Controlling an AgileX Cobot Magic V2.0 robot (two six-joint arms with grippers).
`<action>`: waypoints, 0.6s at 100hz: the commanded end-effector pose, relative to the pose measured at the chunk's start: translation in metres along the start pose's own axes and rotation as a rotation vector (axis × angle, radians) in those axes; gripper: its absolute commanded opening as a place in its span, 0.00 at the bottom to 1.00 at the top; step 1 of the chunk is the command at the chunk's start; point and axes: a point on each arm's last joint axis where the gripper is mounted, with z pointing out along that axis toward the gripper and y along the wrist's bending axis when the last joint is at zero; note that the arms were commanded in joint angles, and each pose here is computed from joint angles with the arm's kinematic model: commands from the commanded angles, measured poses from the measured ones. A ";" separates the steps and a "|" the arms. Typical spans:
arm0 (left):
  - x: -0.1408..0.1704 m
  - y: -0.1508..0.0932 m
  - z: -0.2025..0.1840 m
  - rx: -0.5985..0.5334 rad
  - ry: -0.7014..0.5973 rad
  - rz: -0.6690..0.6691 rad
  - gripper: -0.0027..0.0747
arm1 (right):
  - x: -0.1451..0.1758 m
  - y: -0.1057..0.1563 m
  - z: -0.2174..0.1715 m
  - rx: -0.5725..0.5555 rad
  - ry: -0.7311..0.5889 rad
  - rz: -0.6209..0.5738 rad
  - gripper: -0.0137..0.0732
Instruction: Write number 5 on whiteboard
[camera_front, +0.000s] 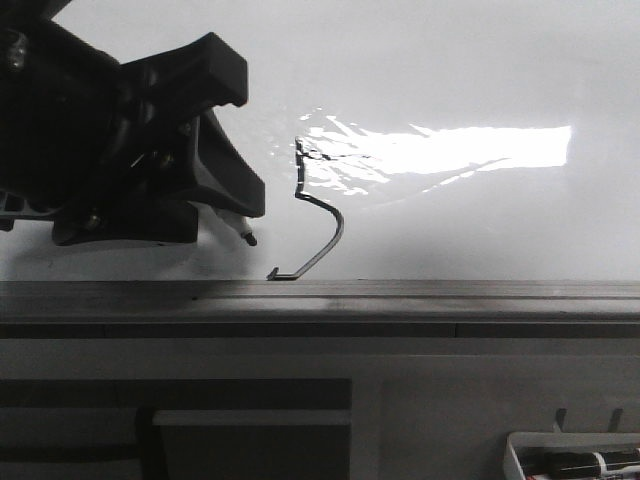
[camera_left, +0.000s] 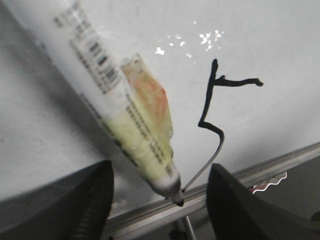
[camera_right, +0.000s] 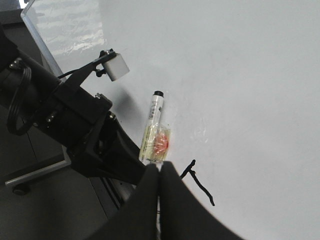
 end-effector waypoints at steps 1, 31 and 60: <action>-0.015 0.018 0.003 -0.147 -0.144 -0.034 0.72 | -0.013 -0.006 -0.006 0.059 -0.077 0.020 0.09; -0.029 0.003 -0.031 -0.054 -0.248 -0.037 0.82 | -0.013 -0.007 -0.006 0.064 -0.080 0.020 0.09; -0.034 -0.024 -0.101 0.208 -0.340 -0.002 0.67 | -0.016 -0.004 -0.015 0.063 -0.105 0.011 0.09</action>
